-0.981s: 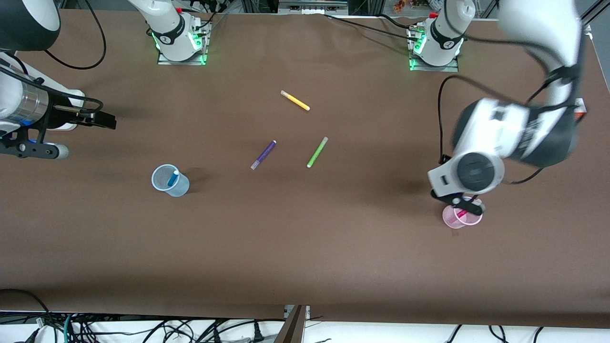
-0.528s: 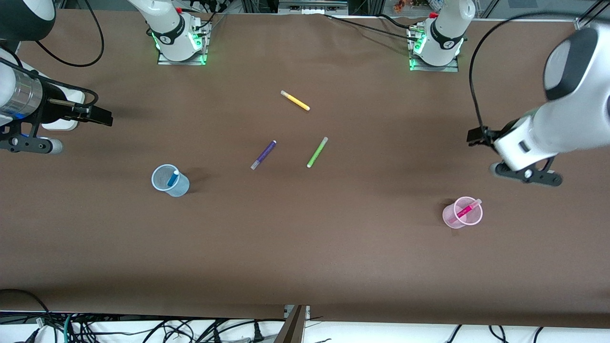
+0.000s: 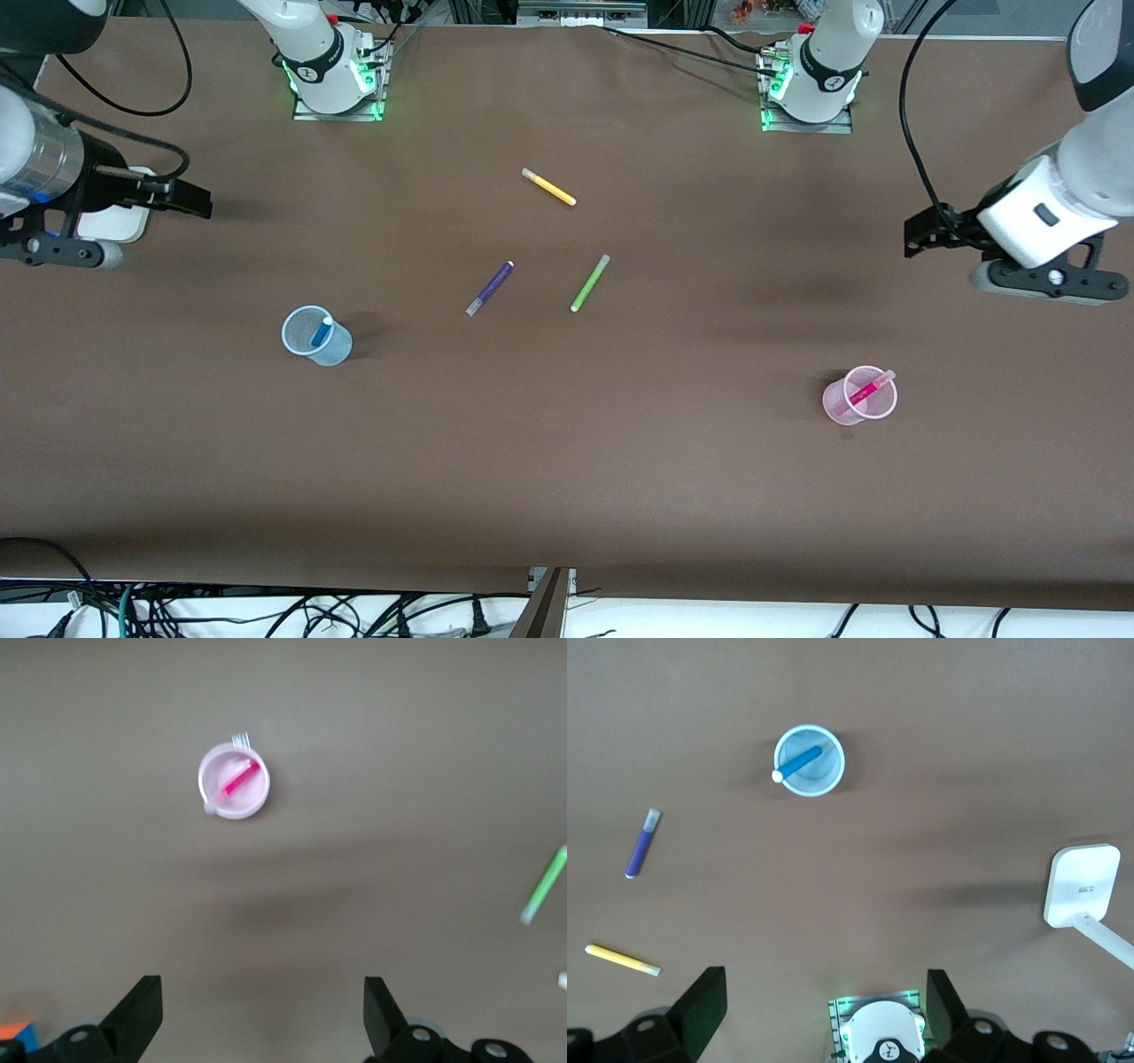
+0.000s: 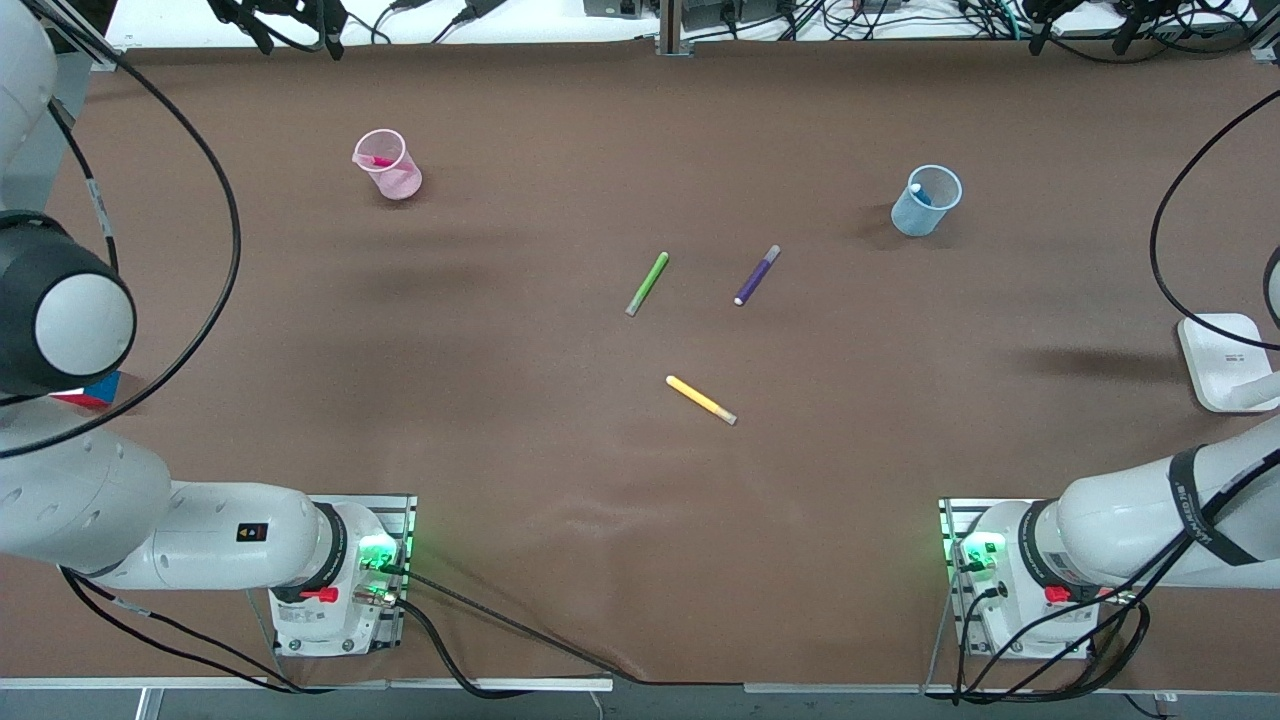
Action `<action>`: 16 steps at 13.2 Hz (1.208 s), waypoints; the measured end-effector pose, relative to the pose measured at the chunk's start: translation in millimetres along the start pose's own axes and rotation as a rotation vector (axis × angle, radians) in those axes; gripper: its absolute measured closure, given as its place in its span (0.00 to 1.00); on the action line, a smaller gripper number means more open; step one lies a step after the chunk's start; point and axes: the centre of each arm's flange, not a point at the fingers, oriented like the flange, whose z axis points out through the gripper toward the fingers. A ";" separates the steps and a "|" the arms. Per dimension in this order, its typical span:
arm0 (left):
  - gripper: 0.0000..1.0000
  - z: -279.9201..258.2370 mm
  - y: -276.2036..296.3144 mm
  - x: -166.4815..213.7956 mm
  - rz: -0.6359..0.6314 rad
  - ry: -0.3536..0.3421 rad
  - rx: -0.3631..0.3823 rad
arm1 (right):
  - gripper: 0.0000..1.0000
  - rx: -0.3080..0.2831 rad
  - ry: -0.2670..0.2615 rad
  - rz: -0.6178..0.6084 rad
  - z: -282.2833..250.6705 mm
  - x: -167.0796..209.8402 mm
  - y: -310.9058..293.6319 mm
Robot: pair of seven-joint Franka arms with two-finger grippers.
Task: Place pink and blue markers in matching cups
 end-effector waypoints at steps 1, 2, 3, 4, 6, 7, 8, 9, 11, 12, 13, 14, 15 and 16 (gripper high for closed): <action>0.00 1.0 -4.9 -7.4 -0.013 0.040 -0.003 | 0.00 -0.008 -0.004 -0.003 3.0 -6.8 -2.1; 0.00 1.5 -6.7 -17.3 -0.017 0.066 -0.002 | 0.01 -0.015 -0.003 -0.002 7.6 -13.4 -2.4; 0.00 -0.5 -6.4 -27.7 -0.017 0.085 -0.001 | 0.00 -0.018 0.006 -0.002 13.1 -19.2 -1.1; 0.00 -3.8 -5.6 -36.5 -0.017 0.097 -0.001 | 0.01 -0.016 0.019 -0.006 17.8 -24.3 1.8; 0.00 -9.6 -14.2 -46.6 -0.033 0.106 -0.002 | 0.00 -0.001 0.047 -0.014 26.4 -30.8 14.0; 0.00 -9.8 -22.8 -48.5 -0.049 0.098 -0.003 | 0.01 0.008 0.066 -0.014 30.3 -31.7 20.4; 0.00 -8.1 -28.9 -50.8 -0.060 0.075 -0.004 | 0.00 0.014 0.083 -0.012 34.9 -32.2 26.4; 0.00 -8.4 -30.5 -52.0 -0.062 0.062 -0.003 | 0.00 0.019 0.089 -0.017 38.3 -33.4 30.7; 0.00 -11.1 -26.6 -50.8 -0.054 0.055 0.003 | 0.01 0.024 0.101 -0.038 39.2 -34.6 34.0; 0.00 -12.7 -24.5 -49.4 -0.050 0.055 0.004 | 0.01 0.026 0.109 -0.042 37.5 -34.9 33.6; 0.00 -13.3 -23.6 -48.8 -0.048 0.050 0.004 | 0.00 0.034 0.115 -0.044 35.3 -36.2 32.7; 0.00 -13.5 -23.3 -48.3 -0.047 0.048 0.005 | 0.00 0.055 0.118 -0.046 33.0 -38.3 31.0; 0.00 -13.7 -23.0 -47.8 -0.047 0.047 0.005 | 0.00 0.077 0.118 -0.048 31.2 -40.1 28.9; 0.00 -13.8 -22.9 -47.3 -0.046 0.047 0.005 | 0.00 0.090 0.119 -0.050 30.0 -41.3 27.2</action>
